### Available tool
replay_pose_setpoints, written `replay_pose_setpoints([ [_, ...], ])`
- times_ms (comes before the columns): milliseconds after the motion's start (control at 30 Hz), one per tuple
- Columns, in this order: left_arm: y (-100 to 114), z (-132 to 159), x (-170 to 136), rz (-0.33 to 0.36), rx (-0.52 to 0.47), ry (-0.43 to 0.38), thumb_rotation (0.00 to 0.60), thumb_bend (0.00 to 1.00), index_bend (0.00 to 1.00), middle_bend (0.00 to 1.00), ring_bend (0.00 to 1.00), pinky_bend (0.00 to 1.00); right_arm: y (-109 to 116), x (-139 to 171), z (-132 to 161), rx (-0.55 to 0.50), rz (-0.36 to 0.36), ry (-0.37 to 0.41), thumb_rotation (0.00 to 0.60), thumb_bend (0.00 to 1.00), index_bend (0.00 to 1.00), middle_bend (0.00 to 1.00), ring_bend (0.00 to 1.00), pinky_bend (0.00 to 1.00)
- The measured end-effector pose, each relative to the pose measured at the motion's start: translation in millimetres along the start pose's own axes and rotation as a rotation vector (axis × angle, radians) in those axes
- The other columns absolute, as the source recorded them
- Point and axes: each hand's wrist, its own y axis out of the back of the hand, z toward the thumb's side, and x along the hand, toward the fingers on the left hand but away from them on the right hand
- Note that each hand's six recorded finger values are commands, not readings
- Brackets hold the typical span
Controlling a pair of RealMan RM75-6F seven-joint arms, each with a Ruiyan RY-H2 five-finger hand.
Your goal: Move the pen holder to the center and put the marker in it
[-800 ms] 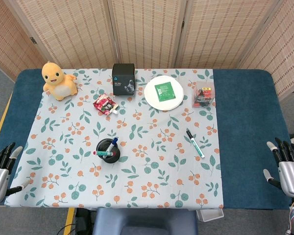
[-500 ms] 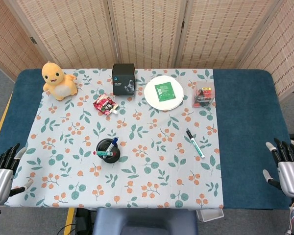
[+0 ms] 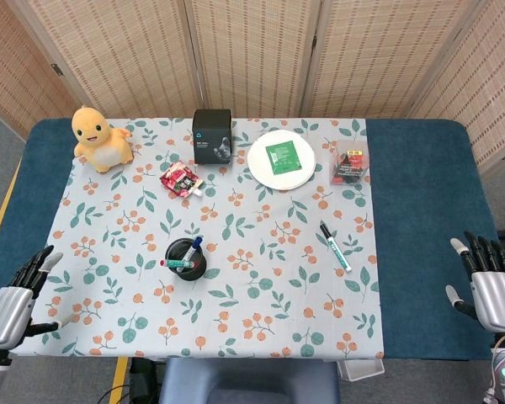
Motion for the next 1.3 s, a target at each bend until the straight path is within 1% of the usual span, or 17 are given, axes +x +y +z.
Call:
replay_pose_setpoints([
  [133, -4.8, 3.8, 8.5, -0.029, -0.220, -0.044, 0.600, 0.13, 0.00, 0.00, 0.00, 0.16, -1.1, -2.3, -0.1, 0.001, 0.001, 0.004, 0.600, 0.31, 0.09, 0.00, 0.00, 0.00],
  [167, -7.6, 4.9, 12.5, -0.043, -0.286, -0.054, 0.600, 0.13, 0.00, 0.00, 0.00, 0.16, -0.8, -2.5, -0.5, 0.001, -0.001, 0.004, 0.600, 0.31, 0.09, 0.00, 0.00, 0.00],
  [267, -18.2, 8.2, 25.6, -0.097, -0.428, -0.073, 0.600, 0.13, 0.00, 0.00, 0.00, 0.16, 0.0, -2.4, -1.3, -0.001, -0.007, 0.004, 0.600, 0.31, 0.09, 0.00, 0.00, 0.00],
  [367, -31.6, 12.3, 40.6, -0.165, -0.543, -0.084, 0.600, 0.13, 0.00, 0.00, 0.00, 0.16, 1.9, -1.6, -3.1, -0.005, -0.015, 0.003, 0.600, 0.31, 0.09, 0.00, 0.00, 0.00],
  [467, -43.8, 17.6, 54.4, -0.216, -0.651, -0.094, 0.600, 0.13, 0.00, 0.00, 0.00, 0.16, 3.8, -0.5, -5.1, -0.010, -0.022, 0.001, 0.600, 0.31, 0.09, 0.00, 0.00, 0.00],
  [567, -57.5, 21.9, 68.3, -0.264, -0.732, -0.106, 0.600, 0.13, 0.00, 0.00, 0.00, 0.16, 5.9, 0.8, -6.6, -0.014, -0.028, 0.002, 0.600, 0.31, 0.09, 0.00, 0.00, 0.00],
  [667, -71.6, 23.4, 80.6, -0.302, -0.742, -0.119, 0.600, 0.13, 0.00, 0.00, 0.00, 0.16, 7.9, 2.8, -7.5, -0.020, -0.033, 0.003, 0.600, 0.31, 0.09, 0.00, 0.00, 0.00],
  [800, -86.9, 23.4, 92.2, -0.326, -0.748, -0.124, 0.600, 0.13, 0.00, 0.00, 0.00, 0.16, 10.7, 6.0, -8.5, -0.025, -0.040, 0.005, 0.600, 0.31, 0.09, 0.00, 0.00, 0.00],
  [1067, -107.7, 20.6, 107.6, -0.334, -0.770, -0.140, 0.600, 0.13, 0.00, 0.00, 0.00, 0.16, 13.4, 9.6, -10.5, -0.027, -0.051, 0.000, 0.600, 0.32, 0.09, 0.00, 0.00, 0.00],
  [1300, -119.3, 18.7, 119.5, -0.340, -0.809, -0.143, 0.600, 0.13, 0.00, 0.00, 0.00, 0.16, 13.8, 10.8, -10.4, -0.024, -0.056, -0.004, 0.600, 0.32, 0.09, 0.00, 0.00, 0.00],
])
